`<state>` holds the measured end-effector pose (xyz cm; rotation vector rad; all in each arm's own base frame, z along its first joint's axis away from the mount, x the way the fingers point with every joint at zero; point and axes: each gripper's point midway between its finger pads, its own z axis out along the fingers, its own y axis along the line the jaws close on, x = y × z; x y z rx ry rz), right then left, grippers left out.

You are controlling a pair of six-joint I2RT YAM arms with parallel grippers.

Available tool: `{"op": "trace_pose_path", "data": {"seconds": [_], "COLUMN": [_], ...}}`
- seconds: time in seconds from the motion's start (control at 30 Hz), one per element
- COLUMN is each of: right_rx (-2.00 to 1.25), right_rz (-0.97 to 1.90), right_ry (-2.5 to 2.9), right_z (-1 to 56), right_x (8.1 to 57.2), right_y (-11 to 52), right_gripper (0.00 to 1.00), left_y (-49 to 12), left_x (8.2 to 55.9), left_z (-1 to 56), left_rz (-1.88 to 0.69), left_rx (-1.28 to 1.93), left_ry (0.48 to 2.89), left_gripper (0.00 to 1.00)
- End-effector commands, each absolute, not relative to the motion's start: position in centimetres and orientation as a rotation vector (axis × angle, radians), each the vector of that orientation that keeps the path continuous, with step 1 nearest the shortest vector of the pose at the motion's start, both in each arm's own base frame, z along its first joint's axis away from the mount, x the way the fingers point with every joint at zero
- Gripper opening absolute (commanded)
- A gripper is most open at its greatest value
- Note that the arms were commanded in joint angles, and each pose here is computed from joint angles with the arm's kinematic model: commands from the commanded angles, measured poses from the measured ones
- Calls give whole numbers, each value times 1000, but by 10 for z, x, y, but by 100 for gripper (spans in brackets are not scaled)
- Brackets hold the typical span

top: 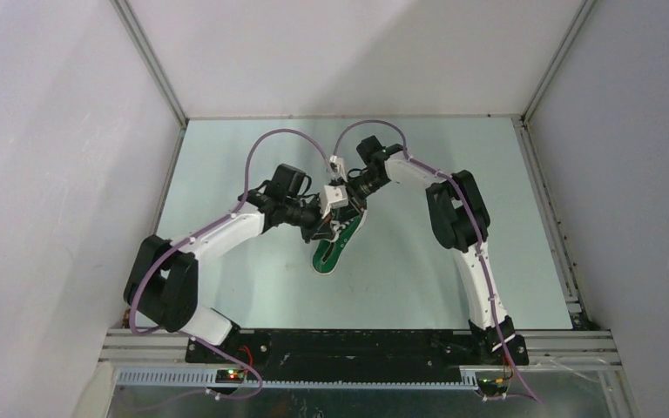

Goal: Tie the shoes
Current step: Cross the shoelace with the shoelace.

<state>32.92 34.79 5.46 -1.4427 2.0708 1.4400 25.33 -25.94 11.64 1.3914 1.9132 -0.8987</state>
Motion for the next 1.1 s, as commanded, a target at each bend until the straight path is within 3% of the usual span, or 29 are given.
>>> {"op": "trace_pose_path", "data": {"seconds": [0.0,0.27,0.47,0.67,0.83,1.07], "right_rx": [-1393,-1464,-1410,-1184,-943,-899], "right_rz": [1488,1519,1546,1491,1393,1311], "right_ry": [2053,2018,2009,2127,2096,2099], "right_z": [56,62,73,79,118,120], "right_x": [336,315,320,351,395,395], "right_y": [359,355,365,359,338,327], "right_gripper": [25,26,26,25,27,26], "left_y": [-255,-246,-251,-253,-241,-224], "left_x": [260,299,314,316,319,331], "left_z": [130,146,154,157,147,136], "left_rz": [-713,-447,-438,-497,-459,-333], "left_rx": [1526,1494,1376,1171,1022,942], "left_ry": [1770,1694,1720,1818,1879,1902], "left_gripper": [0,0,0,0,0,0]}}
